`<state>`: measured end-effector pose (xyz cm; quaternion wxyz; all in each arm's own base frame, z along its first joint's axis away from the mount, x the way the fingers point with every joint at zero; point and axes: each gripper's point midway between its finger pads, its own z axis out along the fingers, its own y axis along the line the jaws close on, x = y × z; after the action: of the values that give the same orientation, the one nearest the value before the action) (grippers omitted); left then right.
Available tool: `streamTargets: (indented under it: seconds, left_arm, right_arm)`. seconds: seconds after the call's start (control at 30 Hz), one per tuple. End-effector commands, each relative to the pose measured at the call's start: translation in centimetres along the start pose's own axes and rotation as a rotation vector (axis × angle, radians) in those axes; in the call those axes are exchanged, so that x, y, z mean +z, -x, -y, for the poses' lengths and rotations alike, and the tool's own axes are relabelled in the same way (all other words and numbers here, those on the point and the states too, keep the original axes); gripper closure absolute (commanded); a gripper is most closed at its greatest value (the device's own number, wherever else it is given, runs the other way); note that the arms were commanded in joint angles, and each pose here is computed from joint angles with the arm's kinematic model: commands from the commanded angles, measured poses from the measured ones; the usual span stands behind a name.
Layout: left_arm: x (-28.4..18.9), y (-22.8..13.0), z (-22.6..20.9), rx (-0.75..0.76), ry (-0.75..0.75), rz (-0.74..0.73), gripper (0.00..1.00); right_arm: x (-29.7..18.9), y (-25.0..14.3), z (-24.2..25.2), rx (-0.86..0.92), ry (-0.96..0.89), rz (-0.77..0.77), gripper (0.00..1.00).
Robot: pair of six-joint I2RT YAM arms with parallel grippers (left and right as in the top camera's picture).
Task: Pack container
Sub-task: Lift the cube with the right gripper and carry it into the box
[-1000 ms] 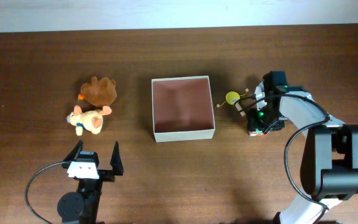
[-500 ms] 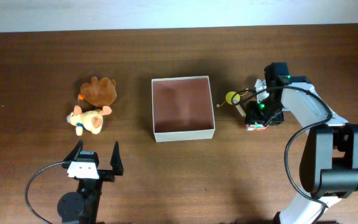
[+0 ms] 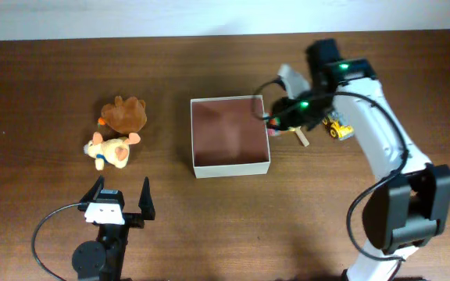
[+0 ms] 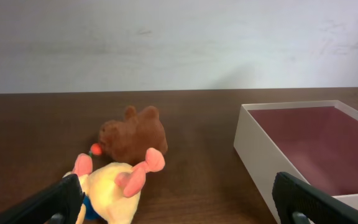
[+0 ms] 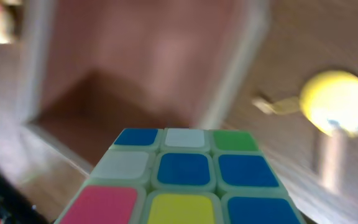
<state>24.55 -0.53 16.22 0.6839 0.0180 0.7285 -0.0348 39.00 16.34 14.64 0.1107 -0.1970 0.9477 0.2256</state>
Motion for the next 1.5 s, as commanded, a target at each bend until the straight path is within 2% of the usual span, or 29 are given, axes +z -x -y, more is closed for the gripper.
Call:
streamTargets:
  seconds: [0.0, 0.23, 0.43, 0.6, 1.23, 1.3, 1.4, 1.47]
  left_arm:
    - [0.0, -0.1, 0.0, 0.009, -0.005, 0.003, 0.01]
    - [0.0, -0.1, 0.0, 0.009, -0.005, 0.003, 0.01]
    - [0.0, -0.1, 0.0, 0.009, -0.005, 0.003, 0.01]
    - [0.0, -0.1, 0.0, 0.009, -0.005, 0.003, 0.01]
    - [0.0, -0.1, 0.0, 0.009, -0.005, 0.003, 0.01]
    - [0.0, -0.1, 0.0, 0.009, -0.005, 0.003, 0.01]
    - [0.0, -0.1, 0.0, 0.009, -0.005, 0.003, 0.01]
    - [0.0, -0.1, 0.0, 0.009, -0.005, 0.003, 0.01]
  right_arm:
    - [-0.3, 1.8, -4.7, -0.101, 0.029, 0.065, 0.5]
    - [3.6, 3.9, -5.9, -0.06, -0.18, 0.11, 0.5]
    - [5.6, 4.4, -3.4, -0.014, -0.398, 0.128, 0.5]
    - [6.8, 4.3, -1.0, 0.024, -0.486, 0.115, 0.5]
    - [8.2, 5.9, 2.2, 0.09, -0.581, 0.18, 0.5]
    - [8.5, 5.8, 2.3, 0.091, -0.581, 0.177, 0.48]
    - [8.6, 5.8, 2.4, 0.09, -0.58, 0.176, 0.39]
    - [8.6, 6.0, 2.3, 0.09, -0.577, 0.182, 0.37]
